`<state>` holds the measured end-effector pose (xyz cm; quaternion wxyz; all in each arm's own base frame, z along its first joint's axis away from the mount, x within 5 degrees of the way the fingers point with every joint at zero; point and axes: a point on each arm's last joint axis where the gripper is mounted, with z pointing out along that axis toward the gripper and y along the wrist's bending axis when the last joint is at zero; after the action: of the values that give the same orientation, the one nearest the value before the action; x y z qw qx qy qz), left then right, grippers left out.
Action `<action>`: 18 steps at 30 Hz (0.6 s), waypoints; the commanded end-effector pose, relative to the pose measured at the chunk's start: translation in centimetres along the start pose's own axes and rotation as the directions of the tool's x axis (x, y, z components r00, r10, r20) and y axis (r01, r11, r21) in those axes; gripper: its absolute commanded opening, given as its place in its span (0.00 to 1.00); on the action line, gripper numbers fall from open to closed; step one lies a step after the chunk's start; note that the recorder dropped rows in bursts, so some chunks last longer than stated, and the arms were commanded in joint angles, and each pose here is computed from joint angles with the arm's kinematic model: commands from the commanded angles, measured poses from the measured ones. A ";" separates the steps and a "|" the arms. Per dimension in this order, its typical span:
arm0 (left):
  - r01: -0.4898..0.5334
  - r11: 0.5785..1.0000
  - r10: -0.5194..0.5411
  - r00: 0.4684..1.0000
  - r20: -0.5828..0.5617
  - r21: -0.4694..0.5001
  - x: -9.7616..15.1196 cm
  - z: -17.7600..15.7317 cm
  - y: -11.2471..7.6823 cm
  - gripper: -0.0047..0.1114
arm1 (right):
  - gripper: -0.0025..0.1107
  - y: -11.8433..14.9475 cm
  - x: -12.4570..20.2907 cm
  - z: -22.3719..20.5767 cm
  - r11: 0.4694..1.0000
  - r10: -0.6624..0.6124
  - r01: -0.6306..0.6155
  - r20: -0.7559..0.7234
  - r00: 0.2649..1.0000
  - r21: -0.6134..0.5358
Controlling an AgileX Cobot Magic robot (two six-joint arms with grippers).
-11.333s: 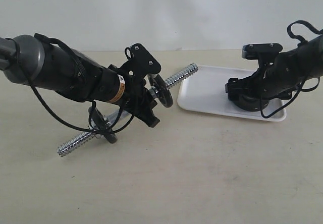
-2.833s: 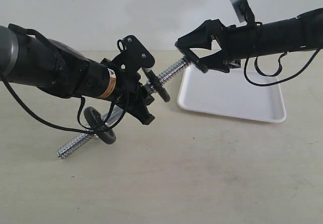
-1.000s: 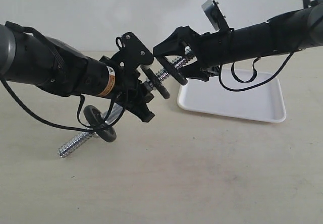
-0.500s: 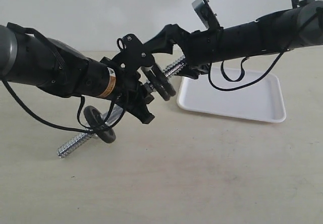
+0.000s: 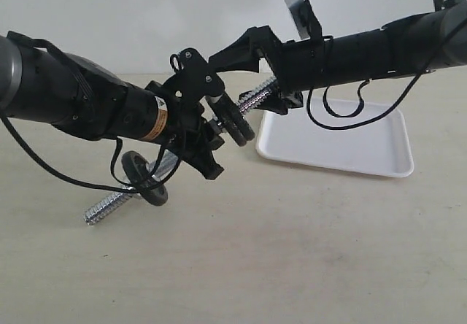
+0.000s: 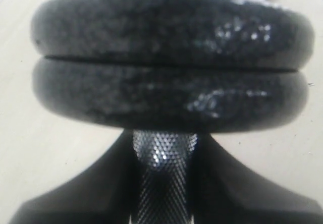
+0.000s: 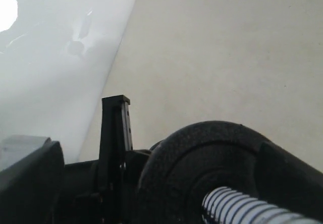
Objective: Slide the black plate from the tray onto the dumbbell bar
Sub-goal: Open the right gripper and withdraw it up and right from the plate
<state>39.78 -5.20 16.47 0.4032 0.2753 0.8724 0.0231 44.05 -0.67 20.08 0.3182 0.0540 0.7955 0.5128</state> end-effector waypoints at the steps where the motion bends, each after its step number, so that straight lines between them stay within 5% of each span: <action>1: 0.019 0.999 -0.016 0.998 0.065 -0.036 -2.1 -1.3 0.7 0.07 | 0.81 2.5 -0.9 -1.8 0.988 -0.033 0.034 0.007 0.999 -0.150; 18: 0.023 0.994 -0.018 0.999 0.046 -0.110 -1.9 -1.3 1.4 0.07 | 0.81 0.6 -1.4 -4.3 0.996 -0.052 0.052 0.001 0.999 -0.072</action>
<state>39.86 -5.73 16.67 0.4061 0.2870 0.8673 0.0219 42.88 -3.89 20.45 0.3105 0.0400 0.7942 0.5209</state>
